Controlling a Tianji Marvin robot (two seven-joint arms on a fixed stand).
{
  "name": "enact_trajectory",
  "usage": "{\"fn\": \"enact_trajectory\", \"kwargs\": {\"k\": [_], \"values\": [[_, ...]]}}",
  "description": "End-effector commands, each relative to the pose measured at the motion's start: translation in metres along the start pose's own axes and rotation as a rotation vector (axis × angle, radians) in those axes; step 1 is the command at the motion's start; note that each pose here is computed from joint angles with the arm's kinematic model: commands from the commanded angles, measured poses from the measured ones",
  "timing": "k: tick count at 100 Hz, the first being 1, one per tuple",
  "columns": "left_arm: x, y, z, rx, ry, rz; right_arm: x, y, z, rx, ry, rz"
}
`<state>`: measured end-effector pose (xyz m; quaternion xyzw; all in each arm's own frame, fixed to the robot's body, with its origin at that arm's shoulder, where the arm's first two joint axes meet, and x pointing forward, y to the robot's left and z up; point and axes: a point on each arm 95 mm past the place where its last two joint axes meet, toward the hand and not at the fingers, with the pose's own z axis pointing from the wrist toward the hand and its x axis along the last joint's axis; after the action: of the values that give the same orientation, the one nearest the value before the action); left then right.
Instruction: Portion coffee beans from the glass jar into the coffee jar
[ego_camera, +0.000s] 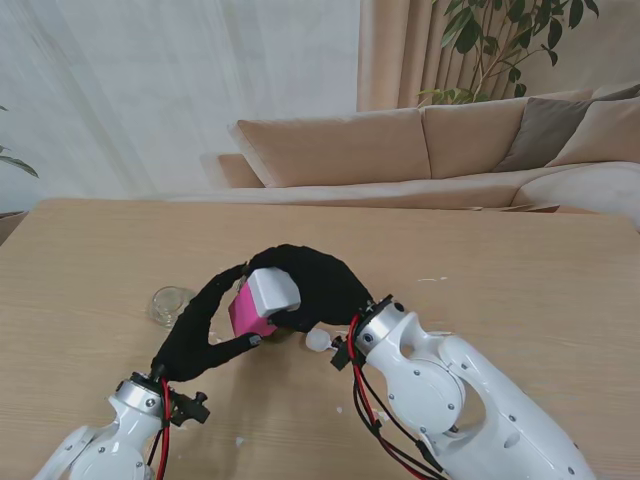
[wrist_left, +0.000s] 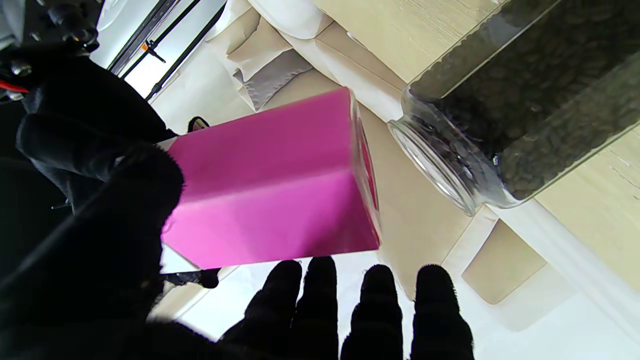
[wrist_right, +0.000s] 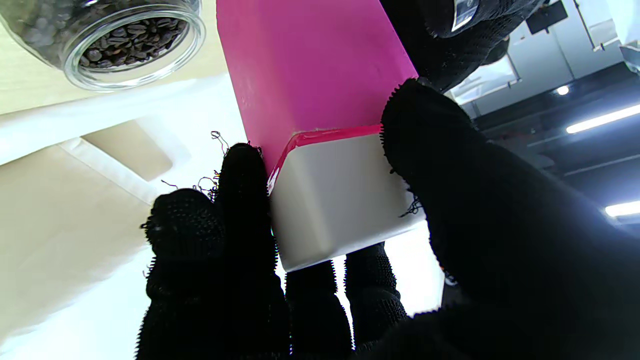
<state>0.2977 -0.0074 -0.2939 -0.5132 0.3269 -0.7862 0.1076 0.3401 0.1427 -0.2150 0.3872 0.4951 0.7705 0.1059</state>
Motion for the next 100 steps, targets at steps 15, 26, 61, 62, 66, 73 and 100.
{"fn": "enact_trajectory", "kwargs": {"k": [15,26,61,62,66,73,100], "values": [[0.003,0.004,0.005,-0.015,0.005,-0.041,0.006,-0.005,0.006,0.000,0.024,0.050],[0.002,0.004,0.006,-0.025,0.010,-0.048,0.007,-0.007,0.008,0.011,0.036,0.072],[0.002,0.005,0.008,-0.032,0.018,-0.051,0.011,-0.011,0.015,0.037,0.073,0.047],[0.002,0.005,0.008,-0.030,0.019,-0.051,0.011,-0.011,0.015,0.038,0.074,0.046],[0.002,0.004,0.008,-0.021,0.022,-0.052,0.011,-0.011,0.015,0.042,0.077,0.044],[0.002,0.004,0.008,-0.017,0.022,-0.057,0.011,-0.009,0.015,0.050,0.084,0.043],[0.000,0.002,0.008,-0.023,0.025,-0.065,0.017,0.002,0.008,0.126,0.102,-0.054]]}}
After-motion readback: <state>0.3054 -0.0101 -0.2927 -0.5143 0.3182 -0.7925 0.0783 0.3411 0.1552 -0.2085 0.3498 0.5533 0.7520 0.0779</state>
